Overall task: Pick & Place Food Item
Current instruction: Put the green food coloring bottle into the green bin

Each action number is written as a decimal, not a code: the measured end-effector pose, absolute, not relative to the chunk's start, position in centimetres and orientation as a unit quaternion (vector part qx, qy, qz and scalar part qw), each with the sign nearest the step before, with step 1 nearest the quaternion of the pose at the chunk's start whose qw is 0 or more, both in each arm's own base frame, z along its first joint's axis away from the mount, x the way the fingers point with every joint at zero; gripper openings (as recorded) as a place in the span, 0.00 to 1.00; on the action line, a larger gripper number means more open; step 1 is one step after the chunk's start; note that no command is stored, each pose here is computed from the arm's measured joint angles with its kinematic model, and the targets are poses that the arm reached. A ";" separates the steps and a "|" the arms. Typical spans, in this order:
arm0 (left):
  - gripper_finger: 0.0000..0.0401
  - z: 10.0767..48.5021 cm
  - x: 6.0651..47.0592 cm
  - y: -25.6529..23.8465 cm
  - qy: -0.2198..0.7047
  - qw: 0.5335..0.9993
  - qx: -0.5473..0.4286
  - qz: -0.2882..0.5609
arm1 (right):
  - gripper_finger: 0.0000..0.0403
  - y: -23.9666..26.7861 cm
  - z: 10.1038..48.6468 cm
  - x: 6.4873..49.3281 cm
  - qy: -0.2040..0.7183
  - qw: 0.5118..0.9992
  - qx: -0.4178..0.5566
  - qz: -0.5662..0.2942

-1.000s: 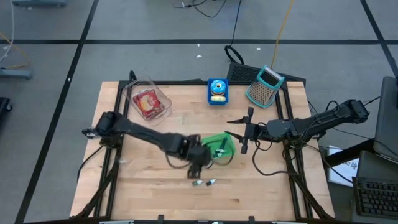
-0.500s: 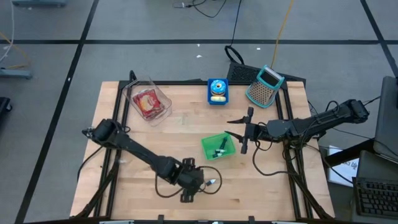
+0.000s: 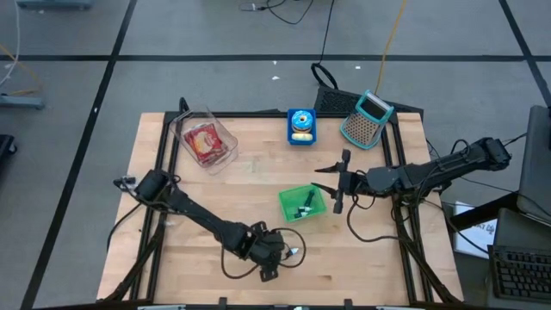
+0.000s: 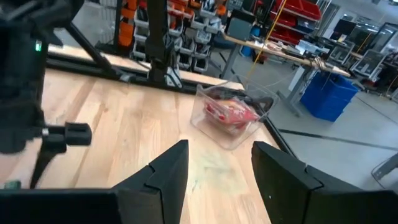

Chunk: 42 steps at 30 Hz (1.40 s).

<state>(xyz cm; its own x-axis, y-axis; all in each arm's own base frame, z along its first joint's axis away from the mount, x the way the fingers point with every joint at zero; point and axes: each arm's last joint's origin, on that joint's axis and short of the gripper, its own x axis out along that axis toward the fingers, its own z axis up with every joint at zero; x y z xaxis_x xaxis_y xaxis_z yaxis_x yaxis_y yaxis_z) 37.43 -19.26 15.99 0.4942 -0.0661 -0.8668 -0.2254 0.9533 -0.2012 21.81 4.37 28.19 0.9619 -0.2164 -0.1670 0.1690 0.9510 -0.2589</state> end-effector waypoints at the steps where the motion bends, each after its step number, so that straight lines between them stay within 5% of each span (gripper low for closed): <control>1: 0.68 15.6 37.4 -19.3 0.507 0.848 -0.147 0.052 | 0.41 4.4 28.2 21.8 0.096 0.983 -0.118 -0.098; 25: 0.67 13.0 37.0 -19.5 0.536 0.828 -0.129 0.097 | 0.41 4.4 28.0 21.8 0.104 0.985 -0.095 -0.098; 42: 0.21 13.6 37.2 -19.2 0.517 0.842 -0.106 0.108 | 0.41 4.4 27.9 21.7 0.108 0.985 -0.096 -0.098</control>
